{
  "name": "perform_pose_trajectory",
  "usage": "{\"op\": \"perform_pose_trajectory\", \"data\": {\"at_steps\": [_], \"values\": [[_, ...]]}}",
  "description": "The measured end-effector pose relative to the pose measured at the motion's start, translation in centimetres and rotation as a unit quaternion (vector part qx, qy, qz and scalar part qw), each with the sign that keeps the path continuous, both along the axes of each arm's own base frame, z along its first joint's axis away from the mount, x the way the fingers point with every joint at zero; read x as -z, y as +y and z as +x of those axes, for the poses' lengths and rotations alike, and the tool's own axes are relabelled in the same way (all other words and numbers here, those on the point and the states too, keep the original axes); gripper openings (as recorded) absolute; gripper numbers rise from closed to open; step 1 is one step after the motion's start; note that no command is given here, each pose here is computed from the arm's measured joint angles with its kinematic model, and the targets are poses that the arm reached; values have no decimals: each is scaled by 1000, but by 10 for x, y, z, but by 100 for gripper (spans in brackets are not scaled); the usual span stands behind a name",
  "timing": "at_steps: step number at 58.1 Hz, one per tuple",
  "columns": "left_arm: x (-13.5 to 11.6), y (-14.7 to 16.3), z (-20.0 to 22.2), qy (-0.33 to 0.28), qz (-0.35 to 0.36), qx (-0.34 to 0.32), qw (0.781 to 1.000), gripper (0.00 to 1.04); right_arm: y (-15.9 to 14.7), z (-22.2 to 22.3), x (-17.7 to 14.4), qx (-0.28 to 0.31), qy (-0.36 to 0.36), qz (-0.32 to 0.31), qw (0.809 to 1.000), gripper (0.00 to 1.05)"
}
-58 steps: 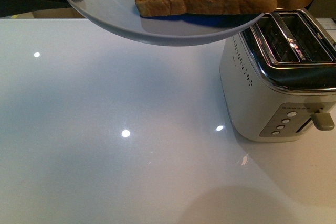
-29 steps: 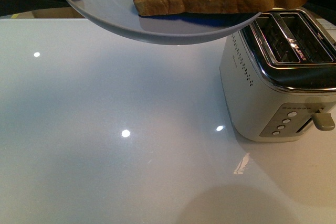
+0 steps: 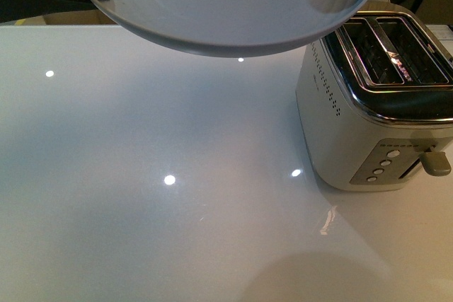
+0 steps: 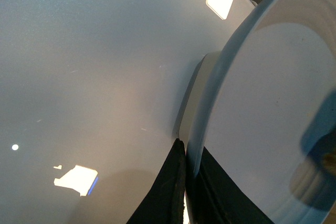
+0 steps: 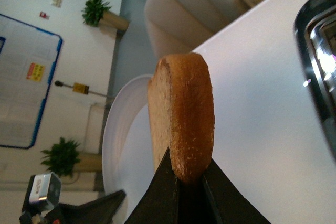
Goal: Left arm holds plate, right arm toasts bread
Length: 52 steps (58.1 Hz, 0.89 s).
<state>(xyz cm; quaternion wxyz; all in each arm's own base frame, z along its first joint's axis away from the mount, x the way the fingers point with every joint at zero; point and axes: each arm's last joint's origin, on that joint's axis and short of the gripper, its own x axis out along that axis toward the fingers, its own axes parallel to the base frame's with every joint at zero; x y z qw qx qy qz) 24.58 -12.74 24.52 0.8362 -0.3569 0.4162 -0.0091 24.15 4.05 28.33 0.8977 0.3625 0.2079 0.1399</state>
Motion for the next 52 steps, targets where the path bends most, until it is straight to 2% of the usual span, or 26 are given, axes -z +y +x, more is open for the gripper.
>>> {"op": "perform_pose_trajectory", "data": {"at_steps": [6, 10, 18, 30, 52], "values": [[0, 0, 0, 0, 0, 0, 1000, 3, -20, 6, -14, 54, -30, -144, 988, 3], [0, 0, 0, 0, 0, 0, 1000, 3, -26, 14, -8, 60, -36, -257, 964, 3], [0, 0, 0, 0, 0, 0, 1000, 3, -26, 28, 8, 31, -29, -338, 940, 3], [0, 0, 0, 0, 0, 0, 1000, 3, -22, 40, 26, 4, -11, -373, 928, 3], [0, 0, 0, 0, 0, 0, 1000, 3, 6, 65, 41, -29, 10, -401, 915, 3]]}}
